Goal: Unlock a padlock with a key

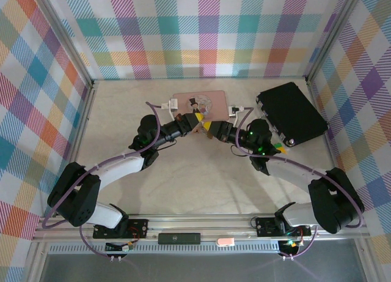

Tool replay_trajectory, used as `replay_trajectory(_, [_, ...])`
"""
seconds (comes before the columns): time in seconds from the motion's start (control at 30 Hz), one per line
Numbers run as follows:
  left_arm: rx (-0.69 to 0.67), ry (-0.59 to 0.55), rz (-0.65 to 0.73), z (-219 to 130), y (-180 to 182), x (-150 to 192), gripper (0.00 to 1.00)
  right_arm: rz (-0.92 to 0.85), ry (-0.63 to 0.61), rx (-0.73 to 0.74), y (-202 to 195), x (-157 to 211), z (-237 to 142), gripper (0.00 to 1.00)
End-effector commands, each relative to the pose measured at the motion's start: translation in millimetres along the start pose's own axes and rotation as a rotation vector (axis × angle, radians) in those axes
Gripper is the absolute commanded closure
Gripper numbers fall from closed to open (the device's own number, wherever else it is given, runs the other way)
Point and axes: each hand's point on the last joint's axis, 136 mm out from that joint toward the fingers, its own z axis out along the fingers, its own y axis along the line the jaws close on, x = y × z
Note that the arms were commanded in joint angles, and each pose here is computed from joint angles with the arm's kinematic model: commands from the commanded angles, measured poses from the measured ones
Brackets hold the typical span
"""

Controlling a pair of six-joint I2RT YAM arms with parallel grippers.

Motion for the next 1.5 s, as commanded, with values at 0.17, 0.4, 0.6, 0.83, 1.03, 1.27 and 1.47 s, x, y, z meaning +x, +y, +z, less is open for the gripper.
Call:
replay_trajectory(0.17, [0.072, -0.022, 0.036, -4, -21, -5, 1.00, 0.004, -0.014, -0.043, 5, -4, 2, 0.90])
replay_trajectory(0.4, [0.072, -0.026, 0.036, -5, -20, -5, 1.00, 0.025, -0.007, -0.071, 7, -6, 6, 0.78])
replay_trajectory(0.6, [0.072, -0.028, 0.035, -5, -21, -5, 1.00, 0.037, -0.003, -0.075, 4, -4, 8, 0.89])
replay_trajectory(0.83, [0.063, -0.036, 0.030, -7, -20, -6, 0.82, 0.022, -0.014, -0.038, -4, -5, 4, 1.00])
replay_trajectory(1.03, [-0.108, -0.106, 0.012, -24, 13, -17, 0.07, -0.047, 0.040, 0.118, -35, 6, -8, 1.00])
replay_trajectory(1.27, [-0.452, -0.141, -0.035, -53, 87, -8, 0.06, -0.179, 0.153, 0.303, -57, 19, -21, 1.00])
replay_trajectory(1.47, [-0.605, -0.087, -0.031, -46, 128, 22, 0.10, -0.289, 0.184, 0.480, -77, 14, -42, 1.00])
